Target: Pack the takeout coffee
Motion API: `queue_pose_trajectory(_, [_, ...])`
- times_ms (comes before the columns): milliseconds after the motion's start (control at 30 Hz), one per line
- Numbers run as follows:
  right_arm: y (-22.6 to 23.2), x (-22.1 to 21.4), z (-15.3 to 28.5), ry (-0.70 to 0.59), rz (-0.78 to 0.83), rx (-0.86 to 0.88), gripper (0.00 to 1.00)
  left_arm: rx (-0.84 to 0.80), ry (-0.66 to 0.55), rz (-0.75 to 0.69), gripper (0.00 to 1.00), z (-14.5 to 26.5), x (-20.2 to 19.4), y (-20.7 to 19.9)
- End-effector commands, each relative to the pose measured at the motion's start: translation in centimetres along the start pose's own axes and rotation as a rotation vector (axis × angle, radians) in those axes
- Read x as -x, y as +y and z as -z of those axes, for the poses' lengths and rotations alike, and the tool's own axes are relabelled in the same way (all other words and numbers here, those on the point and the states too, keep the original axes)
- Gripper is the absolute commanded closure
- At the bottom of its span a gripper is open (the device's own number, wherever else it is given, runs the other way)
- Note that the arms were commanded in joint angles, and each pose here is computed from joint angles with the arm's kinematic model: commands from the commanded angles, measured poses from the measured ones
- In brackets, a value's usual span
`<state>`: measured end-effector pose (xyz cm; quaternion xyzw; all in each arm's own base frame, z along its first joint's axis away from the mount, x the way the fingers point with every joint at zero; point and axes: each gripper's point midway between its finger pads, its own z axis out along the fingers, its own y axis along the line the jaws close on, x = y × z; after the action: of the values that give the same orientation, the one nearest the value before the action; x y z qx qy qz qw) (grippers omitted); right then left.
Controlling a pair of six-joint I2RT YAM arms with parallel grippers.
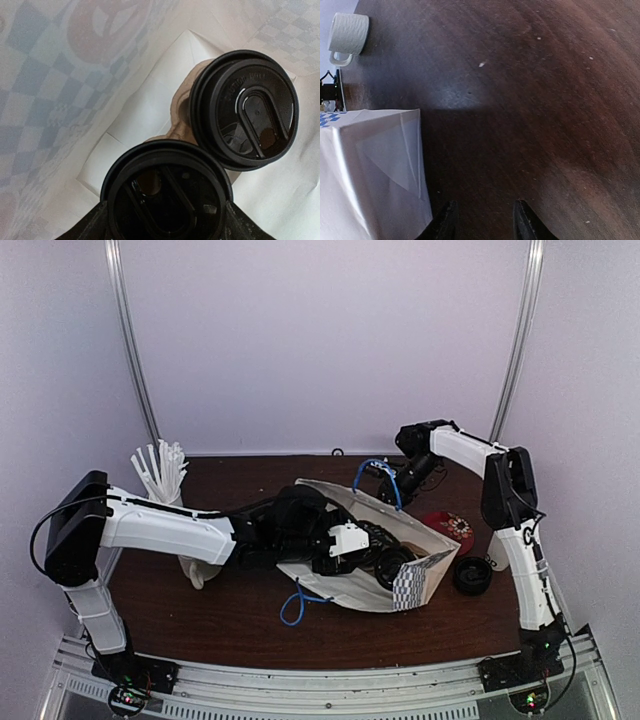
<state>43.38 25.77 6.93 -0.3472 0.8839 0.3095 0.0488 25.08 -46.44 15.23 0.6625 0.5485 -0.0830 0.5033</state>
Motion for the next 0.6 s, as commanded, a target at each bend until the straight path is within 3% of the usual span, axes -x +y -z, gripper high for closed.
queue_pose_trajectory(0, [2.3, -0.8, -1.3, 0.048, -0.006, 0.146, 0.59, 0.019, -0.008, 0.023, 0.34, 0.1, -0.3, 0.5])
queue_pose_trajectory(567, [9.2, -3.4, -5.0, 0.179, 0.011, 0.458, 0.60, 0.037, -0.019, 0.028, 0.34, 1.9, -0.9, 0.1])
